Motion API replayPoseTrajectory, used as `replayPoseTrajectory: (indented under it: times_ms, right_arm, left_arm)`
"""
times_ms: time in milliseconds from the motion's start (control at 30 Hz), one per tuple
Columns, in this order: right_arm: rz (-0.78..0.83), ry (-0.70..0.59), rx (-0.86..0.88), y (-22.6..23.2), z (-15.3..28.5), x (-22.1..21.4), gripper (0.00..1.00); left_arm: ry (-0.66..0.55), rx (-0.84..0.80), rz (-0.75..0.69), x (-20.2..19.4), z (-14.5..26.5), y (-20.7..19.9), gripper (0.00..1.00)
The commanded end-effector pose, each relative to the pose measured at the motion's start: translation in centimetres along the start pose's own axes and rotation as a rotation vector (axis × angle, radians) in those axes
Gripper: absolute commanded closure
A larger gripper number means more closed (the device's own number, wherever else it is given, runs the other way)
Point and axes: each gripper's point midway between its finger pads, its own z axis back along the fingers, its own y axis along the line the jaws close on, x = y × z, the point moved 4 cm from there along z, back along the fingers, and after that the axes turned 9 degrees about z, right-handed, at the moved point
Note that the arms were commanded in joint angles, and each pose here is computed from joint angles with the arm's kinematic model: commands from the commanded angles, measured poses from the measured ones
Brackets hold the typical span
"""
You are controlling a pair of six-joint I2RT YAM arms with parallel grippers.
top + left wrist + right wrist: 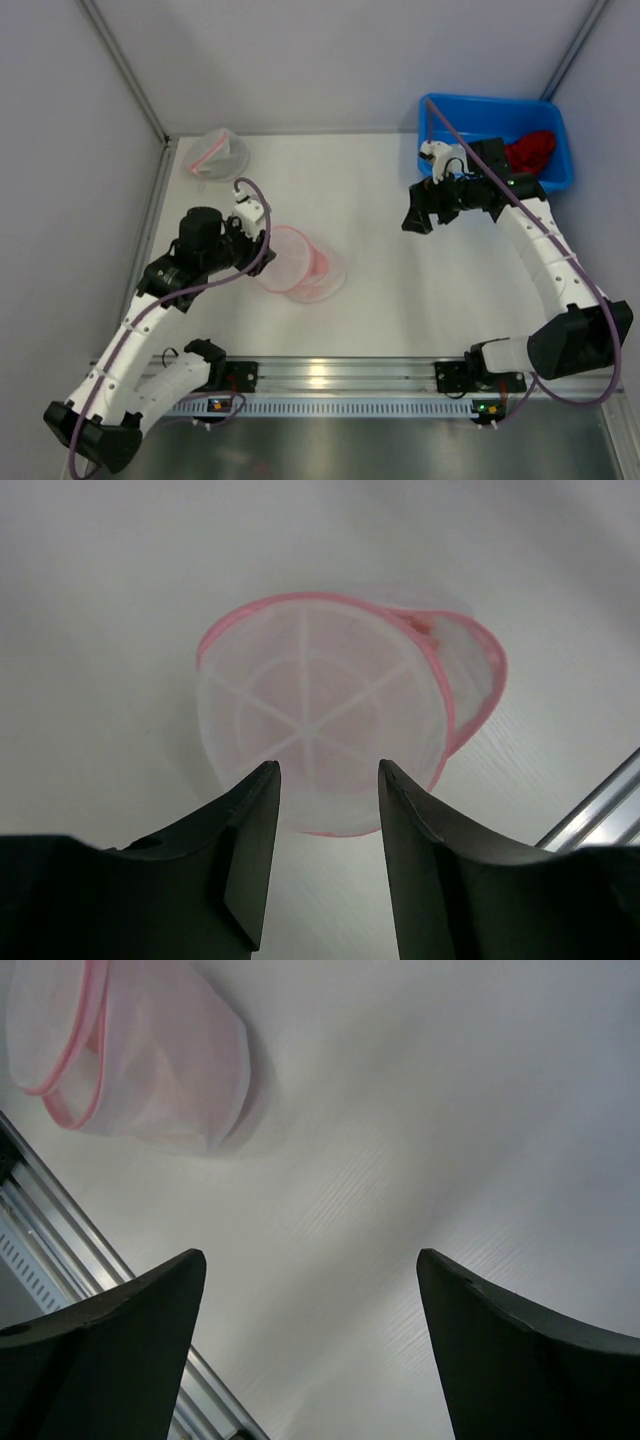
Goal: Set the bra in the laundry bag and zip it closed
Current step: Adjust the laundry bag at the center of the board.
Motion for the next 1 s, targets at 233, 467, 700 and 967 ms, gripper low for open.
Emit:
replayPoseTrajectory:
  times_ms: [233,467,700,967]
  right_arm:
    - [-0.015,-0.044,-0.001,-0.7,-0.6,0.7,0.26]
    - [0.001,-0.035,0.028,0.5,-0.4,-1.6,0.26]
    - [0.018,-0.064,0.033,0.1,-0.4,-2.3,0.26]
    - [-0.027,-0.074,0.001,-0.7,0.9,-4.2,0.25]
  left_arm:
    - [0.216,0.276,0.493,-2.4,-0.5,10.0,0.57]
    - [0.413,0.382,0.555,-5.7,-2.9,14.5,0.66]
    - [0.434,0.151,0.493,-2.6,-7.7,11.1,0.65]
    - [0.484,-0.058,0.361,0.8,-14.3,5.7,0.66]
